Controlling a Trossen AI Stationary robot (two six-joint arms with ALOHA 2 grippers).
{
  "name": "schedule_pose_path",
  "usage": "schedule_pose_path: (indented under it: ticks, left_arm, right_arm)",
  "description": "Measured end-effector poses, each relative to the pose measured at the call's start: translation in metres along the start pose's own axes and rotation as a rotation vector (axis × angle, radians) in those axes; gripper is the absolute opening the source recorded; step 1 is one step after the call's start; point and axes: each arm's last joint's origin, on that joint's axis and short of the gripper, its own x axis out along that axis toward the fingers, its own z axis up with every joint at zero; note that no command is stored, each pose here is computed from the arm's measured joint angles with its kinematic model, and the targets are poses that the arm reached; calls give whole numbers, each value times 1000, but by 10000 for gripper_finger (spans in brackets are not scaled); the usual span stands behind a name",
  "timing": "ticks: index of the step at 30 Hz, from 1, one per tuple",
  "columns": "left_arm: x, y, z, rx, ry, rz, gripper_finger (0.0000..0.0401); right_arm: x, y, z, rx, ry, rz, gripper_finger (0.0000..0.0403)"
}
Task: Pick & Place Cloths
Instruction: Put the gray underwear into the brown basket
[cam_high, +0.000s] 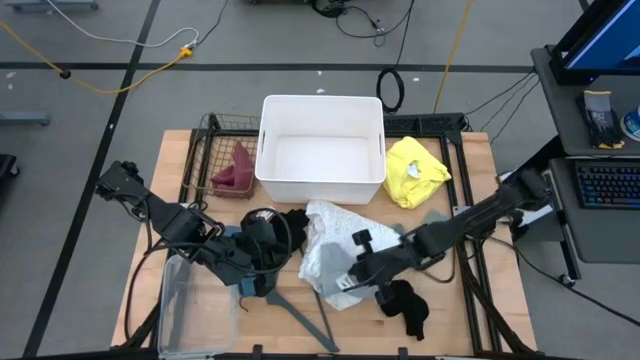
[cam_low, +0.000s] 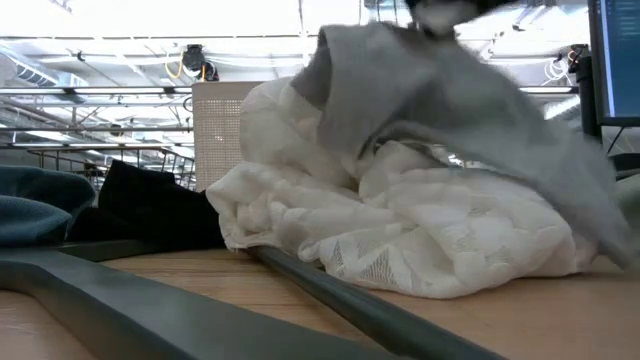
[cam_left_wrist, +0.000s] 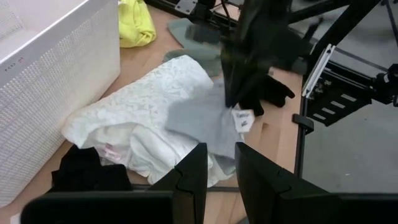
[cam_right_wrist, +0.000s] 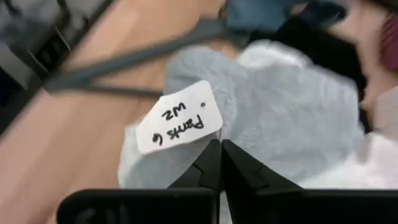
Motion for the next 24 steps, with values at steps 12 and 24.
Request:
schedule_pose_path:
  ticks: [12, 24]
  left_arm:
    - [0, -11, 17, 123, -153, -109, 85]
    - [-1, -15, 45, 212, -372, -168, 86]
  right_arm:
    - [-87, -17, 31, 130, -417, -10, 0]
    - [-131, -31, 53, 177, -786, -34, 0]
